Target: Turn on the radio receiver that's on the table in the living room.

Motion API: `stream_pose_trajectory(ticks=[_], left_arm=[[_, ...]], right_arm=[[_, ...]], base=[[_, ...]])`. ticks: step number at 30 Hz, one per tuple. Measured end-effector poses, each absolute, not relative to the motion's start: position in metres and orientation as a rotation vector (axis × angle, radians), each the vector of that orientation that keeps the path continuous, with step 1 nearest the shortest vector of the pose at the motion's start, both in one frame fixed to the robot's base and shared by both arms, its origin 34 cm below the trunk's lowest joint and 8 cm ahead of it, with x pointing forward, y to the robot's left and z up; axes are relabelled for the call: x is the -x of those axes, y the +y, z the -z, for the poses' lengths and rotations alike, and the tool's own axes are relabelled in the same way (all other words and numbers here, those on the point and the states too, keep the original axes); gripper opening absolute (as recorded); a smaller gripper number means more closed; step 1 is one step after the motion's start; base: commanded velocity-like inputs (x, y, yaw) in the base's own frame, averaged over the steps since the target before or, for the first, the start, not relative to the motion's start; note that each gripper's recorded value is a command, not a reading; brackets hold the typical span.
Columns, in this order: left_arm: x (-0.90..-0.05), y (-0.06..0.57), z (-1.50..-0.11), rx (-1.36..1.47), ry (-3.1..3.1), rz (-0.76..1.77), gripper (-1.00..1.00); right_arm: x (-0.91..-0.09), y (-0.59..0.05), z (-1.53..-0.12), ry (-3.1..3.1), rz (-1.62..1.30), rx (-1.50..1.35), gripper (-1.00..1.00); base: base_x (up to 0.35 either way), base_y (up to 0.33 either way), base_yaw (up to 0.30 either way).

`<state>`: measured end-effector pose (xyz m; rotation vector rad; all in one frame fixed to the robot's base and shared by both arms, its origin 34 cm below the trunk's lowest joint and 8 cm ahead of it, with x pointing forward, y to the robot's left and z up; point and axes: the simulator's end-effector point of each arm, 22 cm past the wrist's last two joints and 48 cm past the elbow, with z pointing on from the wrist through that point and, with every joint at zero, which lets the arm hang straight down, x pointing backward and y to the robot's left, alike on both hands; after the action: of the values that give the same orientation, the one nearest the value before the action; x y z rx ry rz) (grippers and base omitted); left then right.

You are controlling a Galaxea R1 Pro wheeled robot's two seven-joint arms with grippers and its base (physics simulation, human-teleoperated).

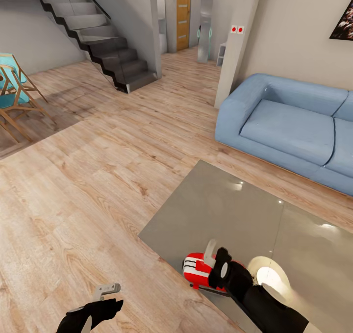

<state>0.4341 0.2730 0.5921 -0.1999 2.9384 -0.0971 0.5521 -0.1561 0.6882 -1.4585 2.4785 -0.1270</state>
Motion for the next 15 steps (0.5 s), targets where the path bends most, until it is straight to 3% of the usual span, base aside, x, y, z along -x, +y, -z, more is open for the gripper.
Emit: stream_pose_trajectory(ticks=[15], left_arm=[[-0.4343, 0.2730, -0.5921, 0.200, 2.937, 0.097, 1.00]], right_arm=[[-0.5423, -0.1477, -0.6857, 2.435, 0.144, 1.545, 1.00]], base=[[0.000, 0.000, 0.000]])
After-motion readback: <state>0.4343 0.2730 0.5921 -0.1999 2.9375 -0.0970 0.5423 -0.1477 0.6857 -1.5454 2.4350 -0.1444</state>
